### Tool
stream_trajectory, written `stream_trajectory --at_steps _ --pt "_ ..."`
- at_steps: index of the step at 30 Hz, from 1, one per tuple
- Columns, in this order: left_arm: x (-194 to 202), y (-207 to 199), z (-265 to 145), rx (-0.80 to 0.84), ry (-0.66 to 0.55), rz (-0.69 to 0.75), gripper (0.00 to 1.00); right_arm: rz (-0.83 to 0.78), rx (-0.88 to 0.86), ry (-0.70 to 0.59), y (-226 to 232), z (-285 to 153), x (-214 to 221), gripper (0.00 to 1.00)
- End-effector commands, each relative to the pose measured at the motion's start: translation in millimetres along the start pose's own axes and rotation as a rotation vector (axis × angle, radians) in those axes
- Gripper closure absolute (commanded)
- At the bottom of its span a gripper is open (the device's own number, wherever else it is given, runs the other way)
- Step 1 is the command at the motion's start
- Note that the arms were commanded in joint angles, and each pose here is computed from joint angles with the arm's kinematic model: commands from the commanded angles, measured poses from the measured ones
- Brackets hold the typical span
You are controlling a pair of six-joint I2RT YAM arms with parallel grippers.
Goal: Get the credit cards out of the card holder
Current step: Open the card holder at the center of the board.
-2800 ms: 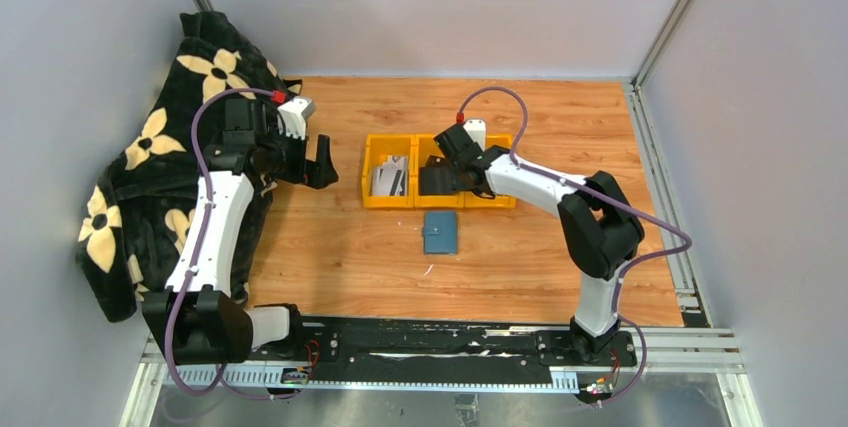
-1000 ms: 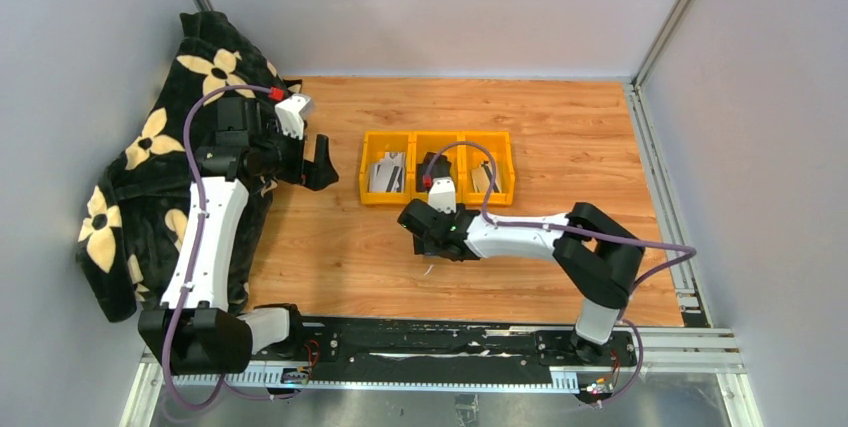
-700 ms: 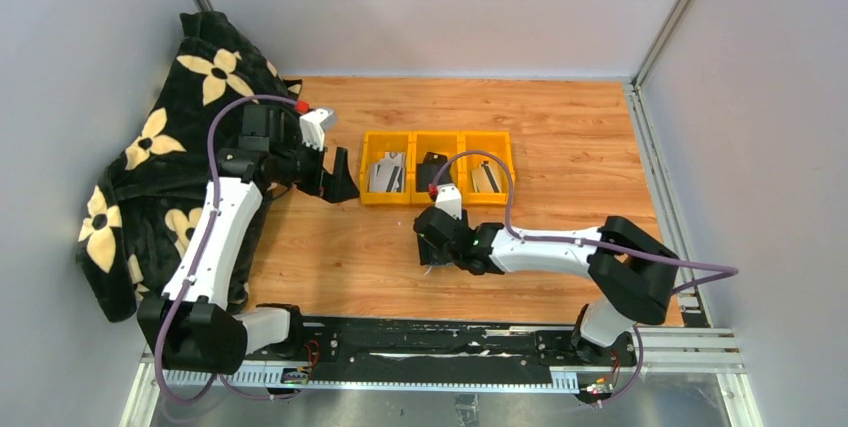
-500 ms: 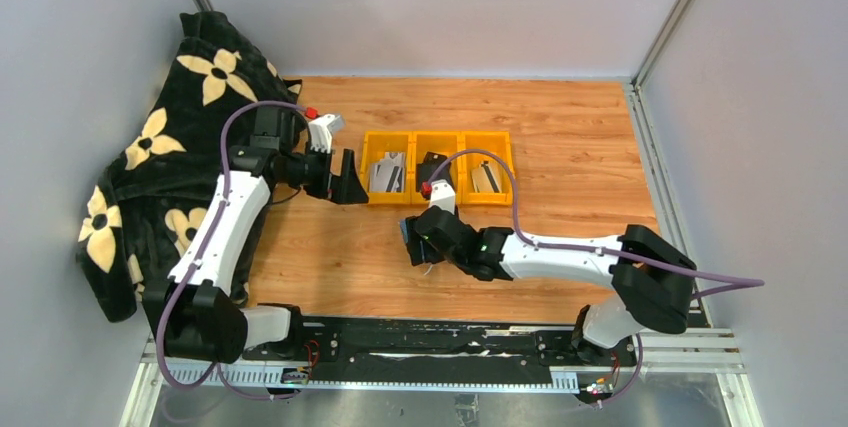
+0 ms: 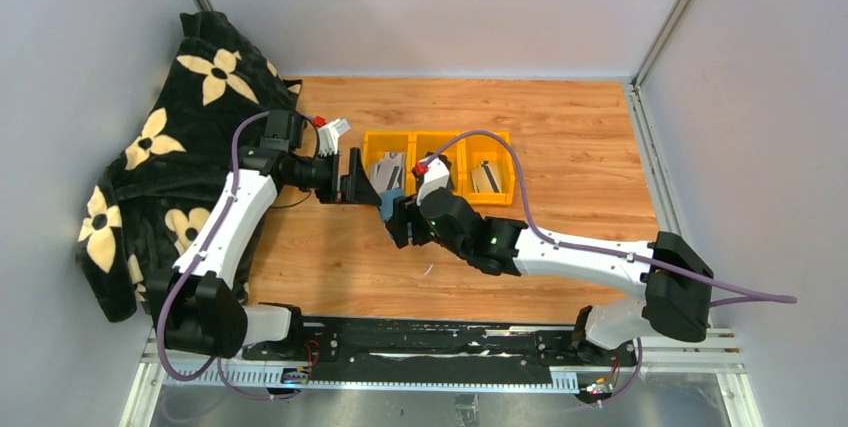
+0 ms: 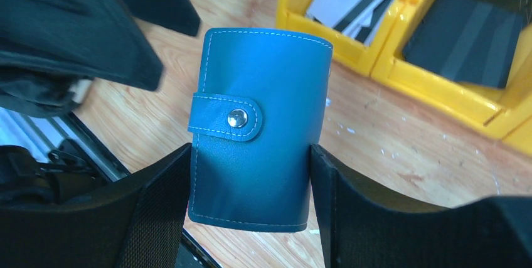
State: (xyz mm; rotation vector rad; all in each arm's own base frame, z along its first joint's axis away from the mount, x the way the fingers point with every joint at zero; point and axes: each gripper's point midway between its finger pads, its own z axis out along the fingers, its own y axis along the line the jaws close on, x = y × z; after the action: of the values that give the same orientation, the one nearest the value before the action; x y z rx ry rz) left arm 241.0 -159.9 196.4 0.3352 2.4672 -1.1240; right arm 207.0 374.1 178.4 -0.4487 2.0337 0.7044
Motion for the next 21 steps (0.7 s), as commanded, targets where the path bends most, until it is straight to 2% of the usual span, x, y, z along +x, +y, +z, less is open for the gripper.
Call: stream_trajectory --at_steps 1,5,11,13,14,16,21 --pt "-14.6 -21.2 -2.8 0.074 -0.019 -0.050 0.01 0.002 -0.083 -0.122 30.0 -10.9 -49.8 0.32" --pt "-22.8 -30.5 -5.7 0.102 -0.036 -0.076 0.07 0.009 -0.107 -0.181 39.2 -13.2 -70.8 0.31" --pt "-33.2 -40.7 -11.3 0.120 -0.059 -0.083 0.24 0.003 -0.143 -0.206 53.9 -9.2 -85.3 0.31" --pt "-36.7 -42.6 -12.9 0.121 -0.069 -0.076 0.33 0.002 -0.158 -0.208 59.0 -8.2 -85.5 0.31" --pt "-38.4 -43.0 -13.3 0.119 -0.073 -0.073 0.43 0.000 -0.162 -0.209 60.9 -7.7 -85.3 0.31" --pt "-40.5 -43.7 -14.7 0.114 -0.081 -0.068 0.57 -0.007 -0.172 -0.200 64.8 -6.7 -81.9 0.31" --pt "-42.7 -46.9 -18.5 0.109 -0.097 -0.052 0.78 -0.017 -0.184 -0.166 67.6 -4.1 -70.2 0.27"
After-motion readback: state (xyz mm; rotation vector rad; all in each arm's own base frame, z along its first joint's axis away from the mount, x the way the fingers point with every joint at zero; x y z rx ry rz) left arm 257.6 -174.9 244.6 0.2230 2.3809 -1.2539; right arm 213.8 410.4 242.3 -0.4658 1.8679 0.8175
